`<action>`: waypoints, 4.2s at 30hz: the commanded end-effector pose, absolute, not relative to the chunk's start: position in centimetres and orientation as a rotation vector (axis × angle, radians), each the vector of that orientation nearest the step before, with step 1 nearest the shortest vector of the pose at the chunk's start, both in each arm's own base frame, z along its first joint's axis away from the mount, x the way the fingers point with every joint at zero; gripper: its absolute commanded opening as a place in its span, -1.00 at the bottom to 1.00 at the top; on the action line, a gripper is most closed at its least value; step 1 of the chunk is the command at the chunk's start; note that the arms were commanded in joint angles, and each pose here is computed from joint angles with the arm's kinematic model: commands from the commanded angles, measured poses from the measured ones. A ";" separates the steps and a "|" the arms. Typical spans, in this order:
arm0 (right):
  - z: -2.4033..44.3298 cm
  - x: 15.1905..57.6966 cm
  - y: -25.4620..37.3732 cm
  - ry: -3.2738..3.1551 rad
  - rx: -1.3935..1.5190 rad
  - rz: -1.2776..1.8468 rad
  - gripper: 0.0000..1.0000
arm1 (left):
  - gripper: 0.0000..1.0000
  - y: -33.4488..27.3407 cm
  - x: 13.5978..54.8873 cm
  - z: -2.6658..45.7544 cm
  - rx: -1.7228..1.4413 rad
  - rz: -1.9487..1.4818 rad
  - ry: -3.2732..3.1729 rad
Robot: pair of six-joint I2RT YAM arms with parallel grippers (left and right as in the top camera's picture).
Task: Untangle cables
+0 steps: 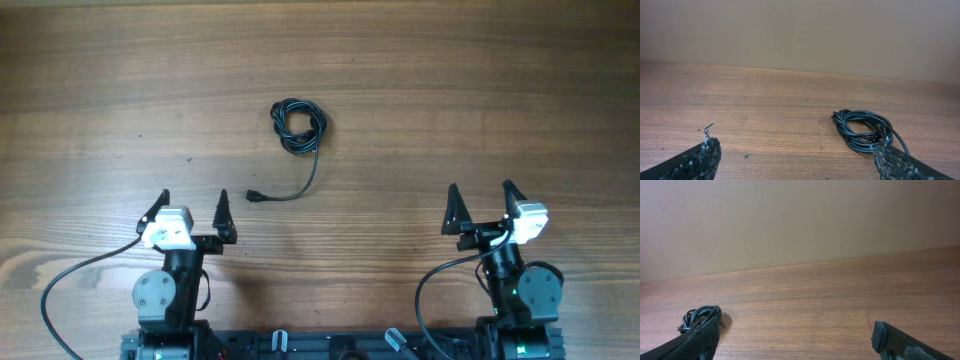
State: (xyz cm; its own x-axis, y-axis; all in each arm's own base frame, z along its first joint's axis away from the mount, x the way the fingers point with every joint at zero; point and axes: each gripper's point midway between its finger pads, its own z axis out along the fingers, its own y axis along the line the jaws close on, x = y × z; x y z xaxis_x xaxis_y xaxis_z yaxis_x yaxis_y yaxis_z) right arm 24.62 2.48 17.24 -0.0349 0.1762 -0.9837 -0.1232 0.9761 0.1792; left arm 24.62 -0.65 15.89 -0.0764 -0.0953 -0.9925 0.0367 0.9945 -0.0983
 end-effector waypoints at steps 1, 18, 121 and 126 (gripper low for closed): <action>17.5 24.5 2.8 1.575 0.031 0.260 1.00 | 1.00 -0.7 24.6 15.7 -0.024 -0.100 1.645; 17.5 24.5 2.8 1.575 0.031 0.261 1.00 | 1.00 -0.7 24.6 15.7 -0.025 -0.100 1.645; 30.8 29.4 7.2 2.076 -0.101 0.491 0.99 | 1.00 -8.8 34.3 28.4 0.168 -0.460 2.448; 30.0 31.6 8.4 2.139 -0.127 0.573 0.99 | 1.00 -9.4 36.3 29.3 0.186 -0.486 2.372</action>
